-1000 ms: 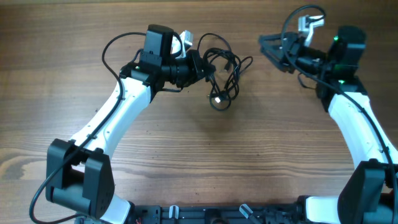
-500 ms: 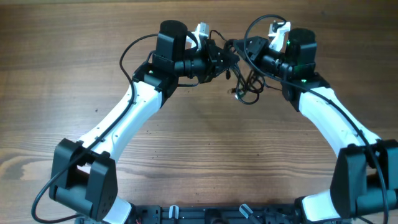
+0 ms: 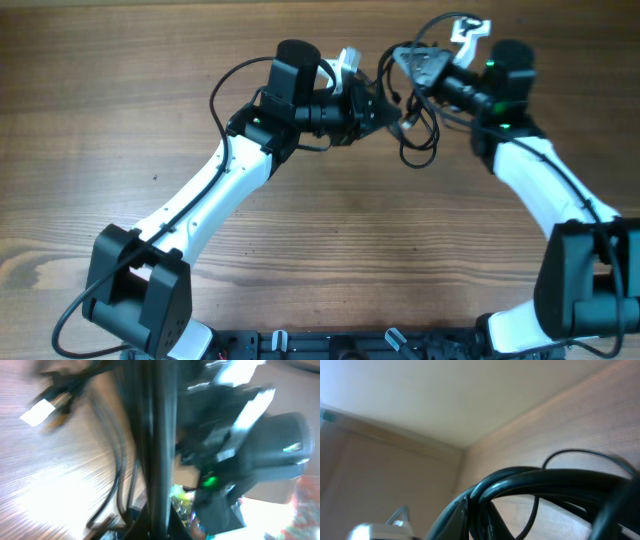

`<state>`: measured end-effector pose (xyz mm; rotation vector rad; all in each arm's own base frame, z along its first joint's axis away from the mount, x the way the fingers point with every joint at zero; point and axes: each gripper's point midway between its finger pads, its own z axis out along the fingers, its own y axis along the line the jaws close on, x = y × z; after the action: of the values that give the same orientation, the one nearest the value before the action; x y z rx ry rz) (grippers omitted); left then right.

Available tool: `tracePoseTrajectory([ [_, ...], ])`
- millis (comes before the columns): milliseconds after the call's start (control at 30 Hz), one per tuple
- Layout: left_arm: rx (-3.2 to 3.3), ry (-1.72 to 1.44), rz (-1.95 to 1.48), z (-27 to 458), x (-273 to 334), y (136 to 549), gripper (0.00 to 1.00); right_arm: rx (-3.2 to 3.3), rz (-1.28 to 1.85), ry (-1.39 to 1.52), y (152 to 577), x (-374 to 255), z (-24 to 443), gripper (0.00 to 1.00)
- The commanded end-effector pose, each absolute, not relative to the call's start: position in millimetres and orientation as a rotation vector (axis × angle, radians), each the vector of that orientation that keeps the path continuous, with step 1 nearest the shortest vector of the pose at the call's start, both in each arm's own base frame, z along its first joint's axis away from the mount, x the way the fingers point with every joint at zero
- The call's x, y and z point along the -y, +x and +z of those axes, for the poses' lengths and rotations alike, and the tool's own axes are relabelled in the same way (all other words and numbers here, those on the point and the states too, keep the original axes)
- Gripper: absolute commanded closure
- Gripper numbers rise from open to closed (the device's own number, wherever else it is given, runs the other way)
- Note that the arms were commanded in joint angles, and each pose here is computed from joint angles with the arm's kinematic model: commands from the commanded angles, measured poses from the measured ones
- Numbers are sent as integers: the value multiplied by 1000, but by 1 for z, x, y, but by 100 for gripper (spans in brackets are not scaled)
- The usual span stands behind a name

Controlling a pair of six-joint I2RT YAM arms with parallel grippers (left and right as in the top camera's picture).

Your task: Untangle cables

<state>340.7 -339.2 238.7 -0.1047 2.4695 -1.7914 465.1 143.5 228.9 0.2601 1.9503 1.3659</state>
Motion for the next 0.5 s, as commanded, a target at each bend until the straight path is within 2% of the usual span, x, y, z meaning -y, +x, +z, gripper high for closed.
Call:
tracePoseTrajectory([
  [0,-2591,-12,-1567,202,319,330,96,-1839,1490,253,463,-88,264,95],
  [100,-2733,-299,-1043,145,261,351,96,-1744,1596,244,446,-35,302,95],
  [200,-2723,-435,-688,123,219,364,96,-1701,1555,314,439,16,308,95],
  [300,-2726,-447,-595,118,207,364,96,-1708,1480,416,441,51,292,95],
  [367,-2732,-413,-652,120,215,363,96,-1758,1461,431,441,48,274,95],
  [400,-2727,-388,-729,125,224,363,96,-1786,1469,419,440,41,268,88],
  [467,-2682,-284,-977,146,254,363,96,-1860,1497,376,440,11,252,66],
])
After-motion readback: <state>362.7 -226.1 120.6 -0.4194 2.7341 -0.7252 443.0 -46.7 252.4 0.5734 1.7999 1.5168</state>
